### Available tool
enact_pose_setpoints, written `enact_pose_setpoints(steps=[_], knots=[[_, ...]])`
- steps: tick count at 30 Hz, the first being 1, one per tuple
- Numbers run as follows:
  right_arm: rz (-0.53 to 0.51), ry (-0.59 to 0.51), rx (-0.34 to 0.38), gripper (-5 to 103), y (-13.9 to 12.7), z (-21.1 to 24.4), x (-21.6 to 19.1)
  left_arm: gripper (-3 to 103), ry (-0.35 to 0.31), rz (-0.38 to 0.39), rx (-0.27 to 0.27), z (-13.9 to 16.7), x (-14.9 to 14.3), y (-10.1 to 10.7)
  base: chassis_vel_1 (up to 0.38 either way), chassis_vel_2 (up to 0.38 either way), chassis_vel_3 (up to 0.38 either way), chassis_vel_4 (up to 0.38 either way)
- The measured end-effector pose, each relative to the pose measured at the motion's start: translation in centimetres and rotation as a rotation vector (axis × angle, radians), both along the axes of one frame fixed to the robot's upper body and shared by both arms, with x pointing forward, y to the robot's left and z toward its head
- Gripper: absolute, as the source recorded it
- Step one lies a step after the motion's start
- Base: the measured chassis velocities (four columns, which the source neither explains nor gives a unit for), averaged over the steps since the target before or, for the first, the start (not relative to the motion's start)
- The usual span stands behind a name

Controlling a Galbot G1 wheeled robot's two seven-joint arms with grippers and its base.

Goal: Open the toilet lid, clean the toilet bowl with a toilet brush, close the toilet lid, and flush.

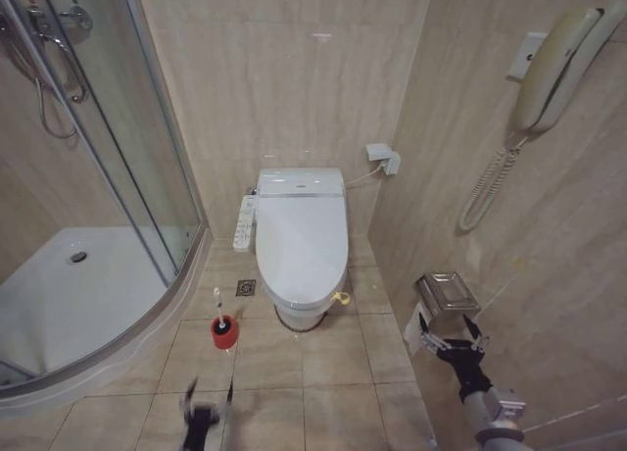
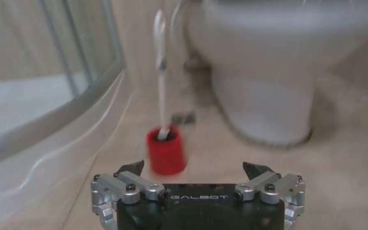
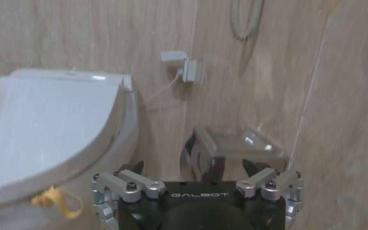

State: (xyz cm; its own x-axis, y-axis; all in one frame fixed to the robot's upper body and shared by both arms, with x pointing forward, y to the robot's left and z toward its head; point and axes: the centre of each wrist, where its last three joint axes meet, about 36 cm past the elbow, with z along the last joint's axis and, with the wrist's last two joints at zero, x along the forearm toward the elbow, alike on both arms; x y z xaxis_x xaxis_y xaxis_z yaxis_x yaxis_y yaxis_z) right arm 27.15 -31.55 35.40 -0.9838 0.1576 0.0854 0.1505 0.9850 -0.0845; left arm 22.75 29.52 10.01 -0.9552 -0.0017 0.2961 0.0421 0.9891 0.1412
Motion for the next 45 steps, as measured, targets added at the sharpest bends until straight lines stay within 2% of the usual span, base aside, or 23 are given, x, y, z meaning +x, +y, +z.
enact_pose_setpoints(steps=[2, 3, 4, 5, 6, 7, 8, 11, 12, 15, 16, 19, 21, 24, 28, 45], knots=[[-0.006, 0.017, -0.009, 100, -0.3, -1.7, 0.0, 100, 0.018, 0.039, 0.045, 0.3, -3.0, 1.4, 0.007, 0.020, 0.051, -0.007], [-0.006, 0.017, -0.009, 100, -0.3, -1.7, 0.0, 100, 0.018, 0.039, 0.045, 0.3, -3.0, 1.4, 0.013, 0.020, 0.051, -0.008], [-0.010, 0.033, -0.014, 100, -0.5, -3.0, 0.0, 100, 0.021, 0.064, 0.051, 2.0, -5.0, 2.0, 0.000, 0.000, 0.000, 0.000], [-0.012, 0.041, -0.019, 100, -0.6, -3.9, 0.0, 100, -0.021, 0.072, 0.051, 4.2, -4.9, 2.3, 0.000, 0.000, 0.000, 0.000], [-0.013, 0.049, -0.023, 100, -0.7, -4.8, 0.0, 100, -0.089, 0.076, 0.052, 6.6, -3.9, 2.5, 0.037, 0.003, 0.016, 0.069], [-0.013, 0.049, -0.023, 100, -0.7, -4.8, 0.0, 100, -0.089, 0.076, 0.052, 6.6, -3.9, 2.5, 0.037, 0.003, 0.016, 0.069], [-0.014, 0.062, -0.027, 100, -0.8, -5.8, -0.2, 100, -0.166, 0.082, 0.055, 9.3, -2.7, 2.9, 0.037, -0.001, 0.020, 0.069], [-0.017, 0.091, -0.040, 100, -1.1, -8.4, -0.5, 100, -0.289, 0.081, 0.055, 13.9, -1.2, 3.1, 0.000, 0.000, 0.000, 0.000], [-0.017, 0.091, -0.040, 100, -1.1, -8.4, -0.5, 100, -0.289, 0.081, 0.055, 13.9, -1.2, 3.1, 0.000, 0.000, 0.000, 0.000], [-0.017, 0.123, -0.052, 100, -1.4, -11.2, -0.9, 100, -0.377, 0.059, 0.016, 18.0, -0.2, 1.9, 0.000, 0.000, 0.000, 0.000], [-0.017, 0.123, -0.052, 100, -1.4, -11.2, -0.9, 100, -0.377, 0.059, 0.016, 18.0, -0.2, 1.9, 0.000, 0.000, 0.000, 0.000], [-0.013, 0.151, -0.062, 100, -1.5, -13.5, -1.5, 100, -0.446, 0.033, -0.025, 21.3, 0.5, 0.5, 0.000, 0.000, 0.000, 0.000], [-0.012, 0.162, -0.066, 100, -1.5, -14.4, -1.7, 100, -0.458, 0.029, -0.036, 22.2, 0.6, 0.0, 0.000, 0.000, 0.000, 0.000], [-0.004, 0.197, -0.076, 100, -1.6, -17.1, -2.6, 100, -0.502, 0.016, -0.066, 25.6, 0.7, -1.2, 0.000, 0.000, 0.000, 0.000], [0.004, 0.225, -0.083, 100, -1.6, -19.2, -3.5, 100, -0.517, 0.013, -0.077, 27.2, 0.3, -1.8, 0.000, 0.000, 0.000, 0.000], [0.074, 0.359, -0.098, 100, -0.6, -28.0, -9.0, 100, -0.519, 0.000, -0.085, 27.3, -0.1, -2.3, 0.000, 0.000, 0.000, 0.000]])
